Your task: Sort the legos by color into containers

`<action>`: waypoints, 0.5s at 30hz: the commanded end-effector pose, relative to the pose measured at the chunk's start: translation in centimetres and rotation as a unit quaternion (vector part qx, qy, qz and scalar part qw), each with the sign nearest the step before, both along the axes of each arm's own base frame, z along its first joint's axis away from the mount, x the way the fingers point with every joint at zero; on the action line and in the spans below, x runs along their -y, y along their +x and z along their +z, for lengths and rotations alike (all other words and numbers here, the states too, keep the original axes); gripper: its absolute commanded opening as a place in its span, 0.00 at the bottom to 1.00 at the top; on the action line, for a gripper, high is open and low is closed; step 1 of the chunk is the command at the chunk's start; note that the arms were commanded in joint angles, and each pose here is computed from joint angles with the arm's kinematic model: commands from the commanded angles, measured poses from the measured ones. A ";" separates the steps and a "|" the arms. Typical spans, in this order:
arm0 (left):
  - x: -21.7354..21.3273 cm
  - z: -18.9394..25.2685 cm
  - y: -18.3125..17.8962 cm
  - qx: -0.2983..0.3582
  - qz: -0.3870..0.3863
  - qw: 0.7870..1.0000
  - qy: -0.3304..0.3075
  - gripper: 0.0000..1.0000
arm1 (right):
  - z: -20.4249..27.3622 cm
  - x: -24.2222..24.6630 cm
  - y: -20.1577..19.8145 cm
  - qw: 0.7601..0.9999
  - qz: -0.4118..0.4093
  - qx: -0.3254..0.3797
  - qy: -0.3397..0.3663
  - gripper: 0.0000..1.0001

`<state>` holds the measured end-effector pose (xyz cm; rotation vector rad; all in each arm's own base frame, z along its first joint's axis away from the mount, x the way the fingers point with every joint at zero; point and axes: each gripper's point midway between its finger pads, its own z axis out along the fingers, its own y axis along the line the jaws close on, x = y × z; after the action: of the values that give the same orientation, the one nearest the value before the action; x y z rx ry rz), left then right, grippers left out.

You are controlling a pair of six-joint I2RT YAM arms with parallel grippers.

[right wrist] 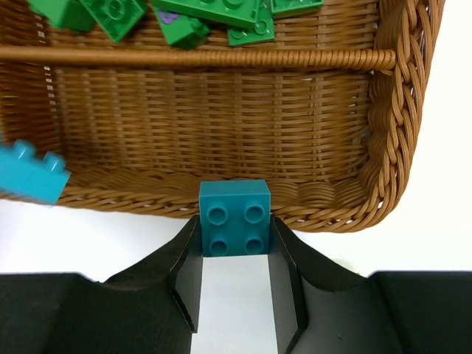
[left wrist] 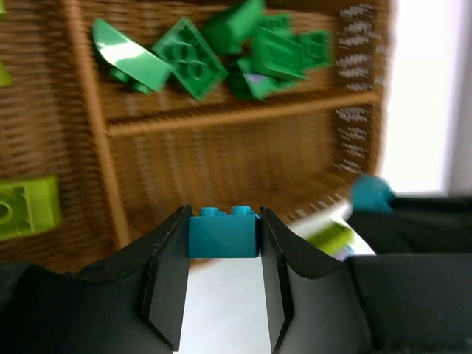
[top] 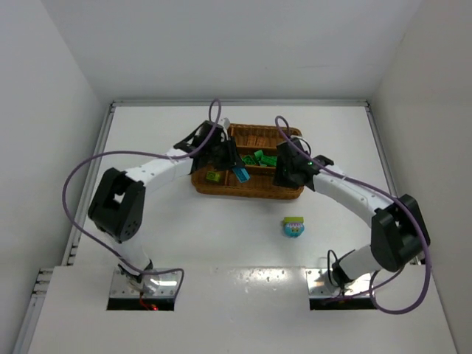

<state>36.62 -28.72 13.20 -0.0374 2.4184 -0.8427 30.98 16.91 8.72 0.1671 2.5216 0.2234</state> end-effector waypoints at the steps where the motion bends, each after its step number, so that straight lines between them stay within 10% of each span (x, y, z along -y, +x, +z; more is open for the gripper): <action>1: 0.1 -0.2 1.9 0.018 0.042 0.998 0.046 0.00 | -0.3 0.2 1.1 1.000 -0.001 0.013 -0.016 0.23; 8: 0.4 -2.5 3.0 -0.007 0.029 0.996 0.085 0.06 | -0.9 -0.5 2.8 1.000 0.001 0.016 -0.013 0.28; 15: 0.8 -1.7 2.6 0.007 0.012 0.996 0.085 0.65 | -1.4 -1.8 4.2 1.000 0.007 0.006 -0.008 0.63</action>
<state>38.82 -28.85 9.18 -0.0327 2.5171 -0.6022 32.73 17.41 5.03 0.1413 2.5907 0.1477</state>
